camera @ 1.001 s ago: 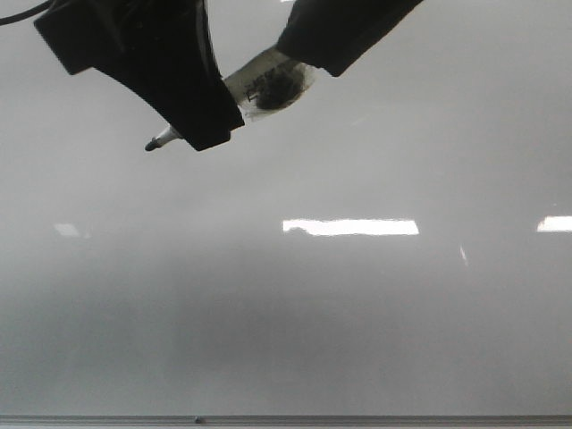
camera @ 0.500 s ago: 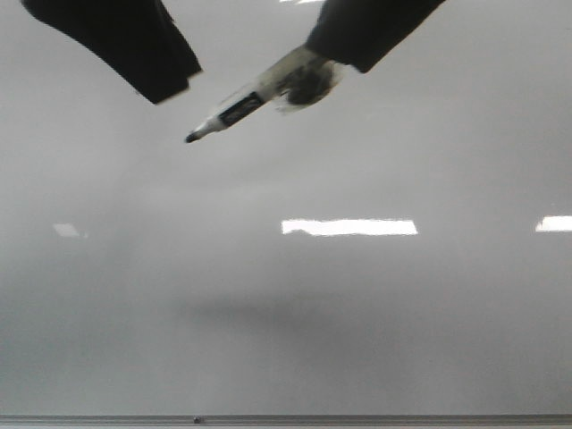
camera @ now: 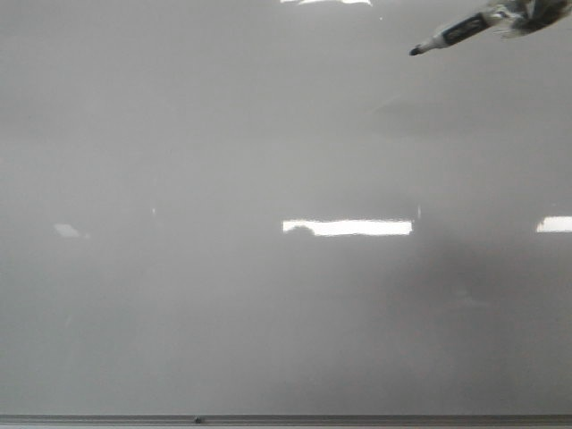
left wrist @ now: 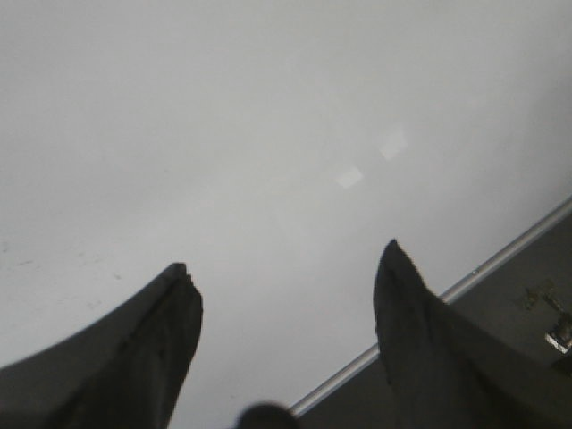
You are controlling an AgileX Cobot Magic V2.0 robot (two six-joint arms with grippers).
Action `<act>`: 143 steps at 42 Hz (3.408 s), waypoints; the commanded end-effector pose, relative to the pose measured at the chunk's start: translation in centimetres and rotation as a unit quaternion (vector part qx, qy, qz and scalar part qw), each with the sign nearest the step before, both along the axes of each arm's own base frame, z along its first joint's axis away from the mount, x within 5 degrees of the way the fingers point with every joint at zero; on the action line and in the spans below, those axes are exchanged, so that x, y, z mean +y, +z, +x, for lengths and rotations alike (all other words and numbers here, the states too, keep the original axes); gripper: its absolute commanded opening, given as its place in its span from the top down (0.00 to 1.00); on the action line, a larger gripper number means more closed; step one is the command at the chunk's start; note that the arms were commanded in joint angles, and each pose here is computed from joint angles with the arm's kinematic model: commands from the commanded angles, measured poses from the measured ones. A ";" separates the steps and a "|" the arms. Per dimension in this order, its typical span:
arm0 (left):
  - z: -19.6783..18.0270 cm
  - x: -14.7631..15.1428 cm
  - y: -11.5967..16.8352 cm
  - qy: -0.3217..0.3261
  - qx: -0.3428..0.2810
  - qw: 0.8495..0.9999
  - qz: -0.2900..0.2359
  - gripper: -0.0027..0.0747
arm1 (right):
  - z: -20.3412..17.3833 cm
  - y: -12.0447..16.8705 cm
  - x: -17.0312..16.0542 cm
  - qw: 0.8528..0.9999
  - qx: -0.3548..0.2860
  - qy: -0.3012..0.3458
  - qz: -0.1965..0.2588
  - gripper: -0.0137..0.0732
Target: Write number 5 on whiteboard
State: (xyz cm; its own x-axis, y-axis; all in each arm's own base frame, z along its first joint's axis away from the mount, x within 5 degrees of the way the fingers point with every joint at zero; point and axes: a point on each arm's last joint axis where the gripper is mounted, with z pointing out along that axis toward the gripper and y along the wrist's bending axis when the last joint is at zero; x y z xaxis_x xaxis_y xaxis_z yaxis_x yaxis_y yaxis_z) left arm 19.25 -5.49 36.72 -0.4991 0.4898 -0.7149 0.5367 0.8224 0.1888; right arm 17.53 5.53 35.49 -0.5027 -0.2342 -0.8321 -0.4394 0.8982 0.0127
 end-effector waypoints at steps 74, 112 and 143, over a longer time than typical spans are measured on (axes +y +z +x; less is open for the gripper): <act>0.2 -0.1 2.1 0.020 -0.076 0.995 -0.061 0.43 | 9.1 -5.0 2.8 0.998 0.031 -0.036 0.030 0.92; 0.2 -0.1 2.1 0.020 -0.076 0.995 -0.061 0.43 | 9.8 -7.6 3.6 0.996 0.089 -0.012 -0.008 0.92; 0.2 -0.1 2.1 0.020 -0.075 0.995 -0.061 0.43 | 8.4 -3.1 1.9 0.999 -0.012 -0.031 -0.006 0.92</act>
